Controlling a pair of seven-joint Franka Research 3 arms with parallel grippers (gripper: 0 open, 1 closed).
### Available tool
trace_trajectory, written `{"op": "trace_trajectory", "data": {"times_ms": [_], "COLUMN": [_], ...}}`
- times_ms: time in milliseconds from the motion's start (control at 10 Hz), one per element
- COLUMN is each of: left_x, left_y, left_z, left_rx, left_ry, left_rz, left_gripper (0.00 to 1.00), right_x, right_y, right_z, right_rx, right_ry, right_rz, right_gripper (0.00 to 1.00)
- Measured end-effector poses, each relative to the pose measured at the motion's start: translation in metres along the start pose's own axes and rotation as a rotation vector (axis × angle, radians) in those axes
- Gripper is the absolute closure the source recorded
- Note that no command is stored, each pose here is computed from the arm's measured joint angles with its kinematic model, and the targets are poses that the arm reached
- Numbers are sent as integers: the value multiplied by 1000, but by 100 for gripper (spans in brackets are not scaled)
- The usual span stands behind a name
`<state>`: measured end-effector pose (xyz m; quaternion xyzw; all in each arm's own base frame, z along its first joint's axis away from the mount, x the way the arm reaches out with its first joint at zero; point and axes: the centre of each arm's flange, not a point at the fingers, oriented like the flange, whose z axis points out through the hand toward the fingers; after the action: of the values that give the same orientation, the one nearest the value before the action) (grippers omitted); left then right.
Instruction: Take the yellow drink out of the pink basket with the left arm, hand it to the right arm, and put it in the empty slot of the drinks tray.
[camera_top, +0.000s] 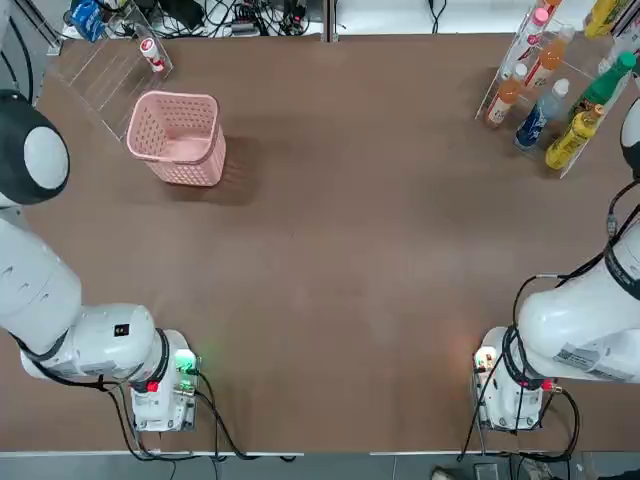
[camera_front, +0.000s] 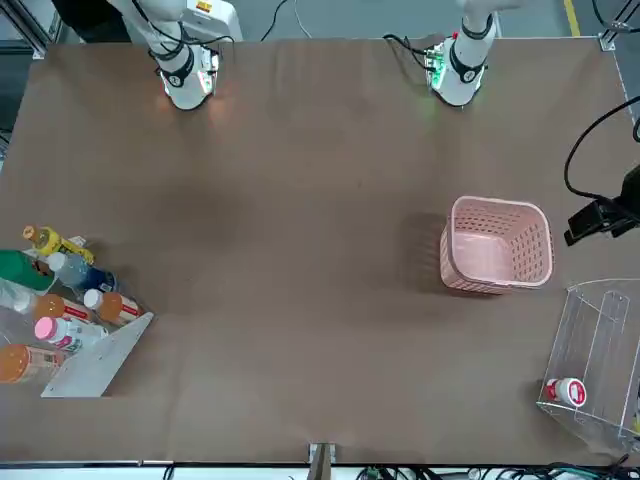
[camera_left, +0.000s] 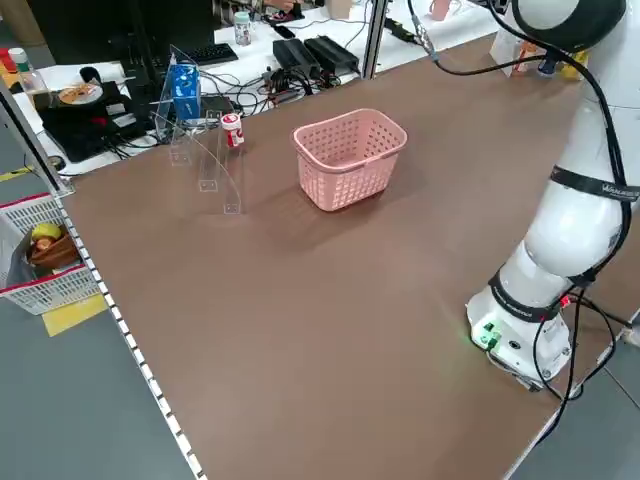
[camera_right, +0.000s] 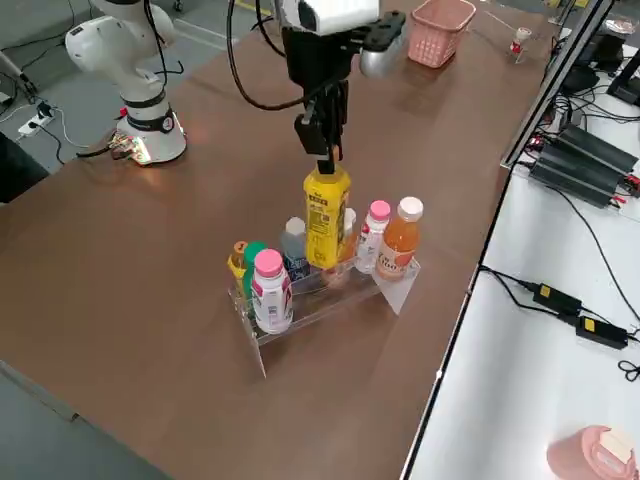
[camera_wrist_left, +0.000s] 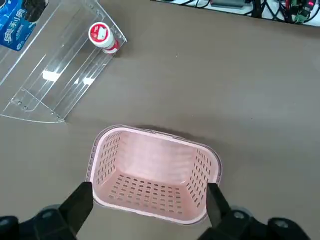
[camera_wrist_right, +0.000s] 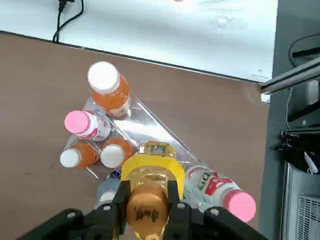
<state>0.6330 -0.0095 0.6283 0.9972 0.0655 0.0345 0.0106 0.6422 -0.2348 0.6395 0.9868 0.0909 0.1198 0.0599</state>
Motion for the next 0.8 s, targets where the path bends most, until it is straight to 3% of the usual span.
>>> {"op": "trace_trajectory", "data": {"times_ms": [300,500,800], "left_x": [0,0,0], "left_y": [-2,-2,-2], "left_z": [0,0,0], "left_rx": [1,1,1], "left_ry": [1,1,1], "left_rz": [2,2,1], "left_gripper": [0,0,0], "right_x": [3,6,0], "right_y": [1,2,9], "right_z": [9,12,28], "right_rx": [3,26,36], "right_ry": [12,40,13], "right_rz": [-15,53,165], "right_gripper": [66,66,66]}}
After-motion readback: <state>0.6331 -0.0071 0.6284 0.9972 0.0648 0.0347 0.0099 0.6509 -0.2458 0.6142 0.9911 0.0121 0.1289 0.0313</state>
